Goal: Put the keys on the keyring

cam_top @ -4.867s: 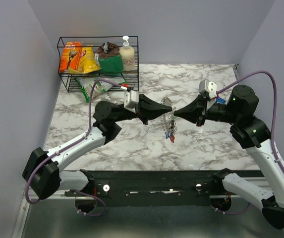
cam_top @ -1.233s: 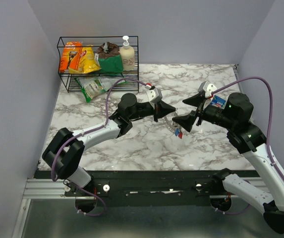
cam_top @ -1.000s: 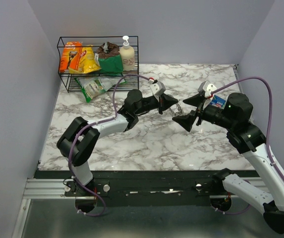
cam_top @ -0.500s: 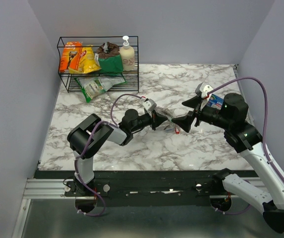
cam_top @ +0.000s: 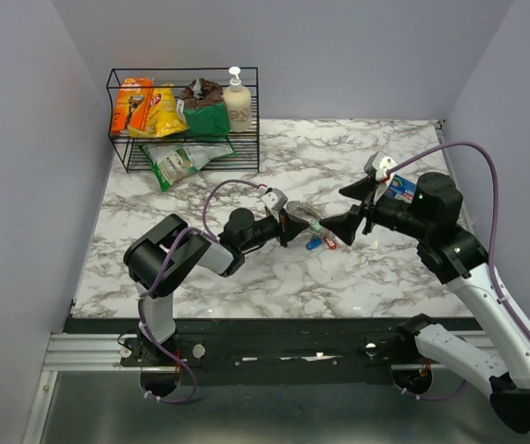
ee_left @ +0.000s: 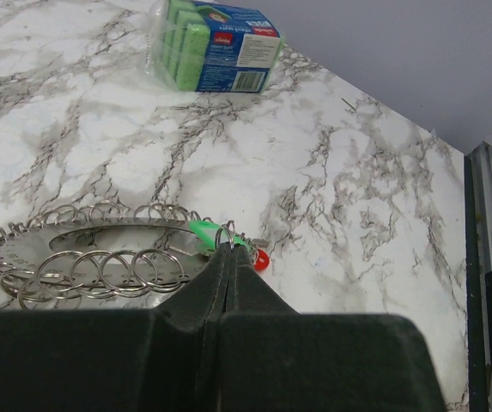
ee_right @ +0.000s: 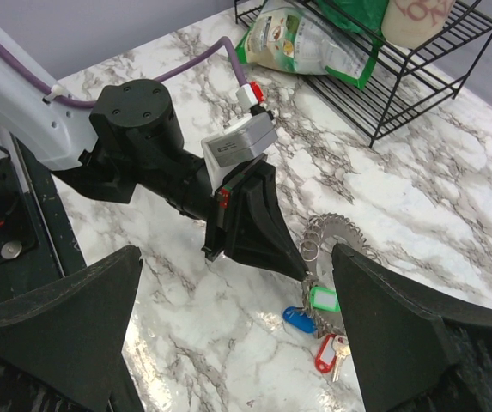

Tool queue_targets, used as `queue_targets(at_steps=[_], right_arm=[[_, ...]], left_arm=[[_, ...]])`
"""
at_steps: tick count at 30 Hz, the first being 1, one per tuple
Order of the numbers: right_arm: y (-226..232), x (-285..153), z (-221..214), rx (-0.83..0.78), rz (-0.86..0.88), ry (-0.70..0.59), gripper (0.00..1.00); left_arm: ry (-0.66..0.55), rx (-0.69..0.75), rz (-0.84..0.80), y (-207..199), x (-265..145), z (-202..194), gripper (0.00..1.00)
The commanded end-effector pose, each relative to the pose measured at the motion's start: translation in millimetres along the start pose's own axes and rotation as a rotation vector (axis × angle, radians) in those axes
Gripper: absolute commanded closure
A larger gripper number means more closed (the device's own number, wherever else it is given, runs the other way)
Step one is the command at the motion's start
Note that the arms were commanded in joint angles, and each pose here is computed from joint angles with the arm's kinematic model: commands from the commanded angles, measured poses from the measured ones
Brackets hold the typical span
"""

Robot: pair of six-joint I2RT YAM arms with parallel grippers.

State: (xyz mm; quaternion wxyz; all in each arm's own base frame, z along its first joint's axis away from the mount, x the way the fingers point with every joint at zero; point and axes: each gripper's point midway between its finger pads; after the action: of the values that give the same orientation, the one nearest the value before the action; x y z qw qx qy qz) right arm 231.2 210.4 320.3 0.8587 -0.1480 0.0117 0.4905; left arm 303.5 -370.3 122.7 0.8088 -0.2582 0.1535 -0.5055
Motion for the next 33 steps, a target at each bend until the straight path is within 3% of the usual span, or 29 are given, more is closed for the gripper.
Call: queue_targets(at_steps=[1,10,16,25,26,27,28,33], right_arm=[[2.4,1.5,-1.5,0.014,0.014,-0.01,0.0],[5.1,3.2,-3.5,0.025,0.031,-0.009,0.0],[6.5,3.2,-4.0,0.03,0.035,-0.012,0.0],[7.8,2.4,-2.0,0.027,0.04,-0.02,0.0],[7.6,2.7,-1.4,0.026,0.041,-0.022,0.0],[7.4,2.4,-1.1,0.025,0.039,-0.023,0.0],[7.4,2.7,-1.5,0.028,0.039,-0.021,0.0],[6.4,3.4,-0.8,0.026,0.037,-0.023,0.0]], left_arm=[[-0.039,0.007,-0.011,-8.9,-7.7,9.9,0.99],[-0.014,-0.016,0.029,-5.7,-23.7,-7.0,0.92],[0.006,-0.031,0.056,-4.7,-30.8,-20.8,0.81],[-0.033,0.017,0.086,-11.1,-42.5,-11.3,0.39],[-0.053,0.027,0.077,-17.1,-43.4,-2.2,0.32],[-0.053,0.03,0.08,-18.5,-44.4,0.2,0.12],[-0.063,0.037,0.074,-22.1,-44.4,5.5,0.01],[-0.138,0.061,0.007,-53.1,-47.7,43.9,0.01]])
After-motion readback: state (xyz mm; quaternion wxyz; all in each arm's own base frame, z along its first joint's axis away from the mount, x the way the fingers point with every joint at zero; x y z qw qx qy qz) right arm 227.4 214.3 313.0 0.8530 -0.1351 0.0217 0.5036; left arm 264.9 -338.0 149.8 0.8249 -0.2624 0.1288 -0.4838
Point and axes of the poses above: each gripper's point midway between its finger pads, its own x axis out along the fingers, its own y axis along the line the jaws close on, z = x × y, and after that the axes turned 15 degrees about -x, right-handed
